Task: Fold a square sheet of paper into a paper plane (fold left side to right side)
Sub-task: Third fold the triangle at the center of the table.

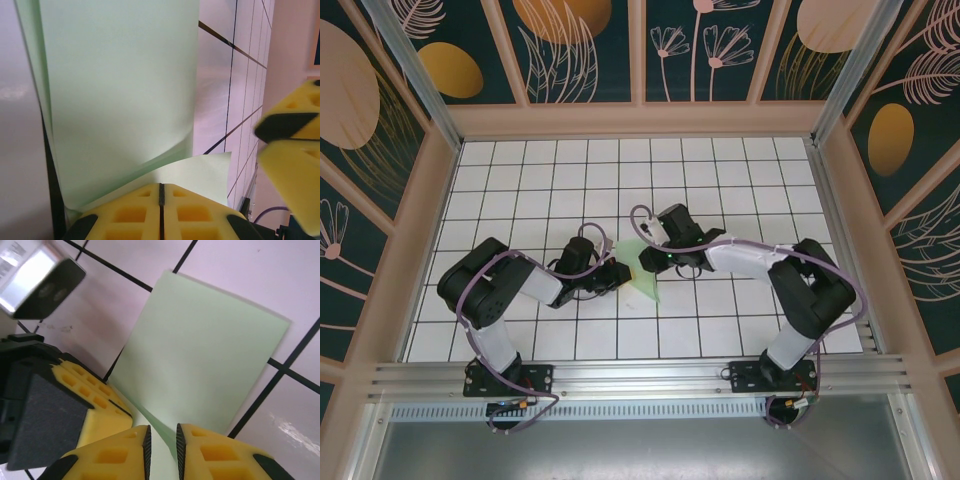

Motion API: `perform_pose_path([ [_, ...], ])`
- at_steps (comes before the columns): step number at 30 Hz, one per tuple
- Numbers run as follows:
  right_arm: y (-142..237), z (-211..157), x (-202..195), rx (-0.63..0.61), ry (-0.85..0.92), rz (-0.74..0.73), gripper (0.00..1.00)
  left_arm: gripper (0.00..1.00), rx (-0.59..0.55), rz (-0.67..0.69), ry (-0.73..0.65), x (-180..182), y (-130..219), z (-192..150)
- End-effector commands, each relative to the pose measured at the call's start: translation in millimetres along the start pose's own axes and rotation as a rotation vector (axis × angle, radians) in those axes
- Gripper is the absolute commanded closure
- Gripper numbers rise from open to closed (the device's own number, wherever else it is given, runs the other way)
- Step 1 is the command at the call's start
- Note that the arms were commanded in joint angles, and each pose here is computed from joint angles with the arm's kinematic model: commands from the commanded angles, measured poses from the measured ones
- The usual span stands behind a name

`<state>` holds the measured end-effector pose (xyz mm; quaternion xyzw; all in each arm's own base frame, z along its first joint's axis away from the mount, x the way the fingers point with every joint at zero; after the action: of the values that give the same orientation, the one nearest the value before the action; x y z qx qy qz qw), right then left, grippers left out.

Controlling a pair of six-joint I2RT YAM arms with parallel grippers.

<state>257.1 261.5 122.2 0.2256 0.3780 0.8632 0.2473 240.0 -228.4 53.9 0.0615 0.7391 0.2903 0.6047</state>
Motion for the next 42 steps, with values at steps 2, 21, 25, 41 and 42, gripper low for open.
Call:
perform_pose_path([
  [2, 27.2, -2.6, 10.7, -0.022, -0.048, 0.051, 0.75, 0.9, -0.064, 0.133, 0.026, 26.2, -2.5, 4.8],
  [21, 11.3, -38.5, 58.8, 0.051, -0.147, 0.287, 0.79, 0.9, -0.083, 0.175, 0.006, 23.7, -1.3, 8.2],
  [25, -0.7, -44.0, 53.9, 0.111, -0.148, 0.26, 0.79, 0.9, -0.083, 0.175, 0.006, 24.1, -1.2, 8.1],
  [41, -12.6, -52.9, 37.3, 0.171, -0.18, 0.168, 0.79, 0.9, -0.083, 0.182, 0.002, 24.5, -1.4, 8.8],
  [42, -13.5, -54.8, 36.7, 0.179, -0.181, 0.166, 0.79, 0.9, -0.083, 0.181, 0.0, 23.7, -1.6, 8.8],
])
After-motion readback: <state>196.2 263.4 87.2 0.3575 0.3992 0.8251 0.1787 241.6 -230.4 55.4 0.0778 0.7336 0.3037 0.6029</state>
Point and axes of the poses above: each hand's point on the last joint's axis, 136 mm out from that joint toward the fingers, its own y axis back along the fingers, its own x axis along the line the jaws close on, z = x × y, the point moved 7 cm from there along y, back along the fingers, and after that the axes turned 14 degrees about y, right-handed, at the moved point
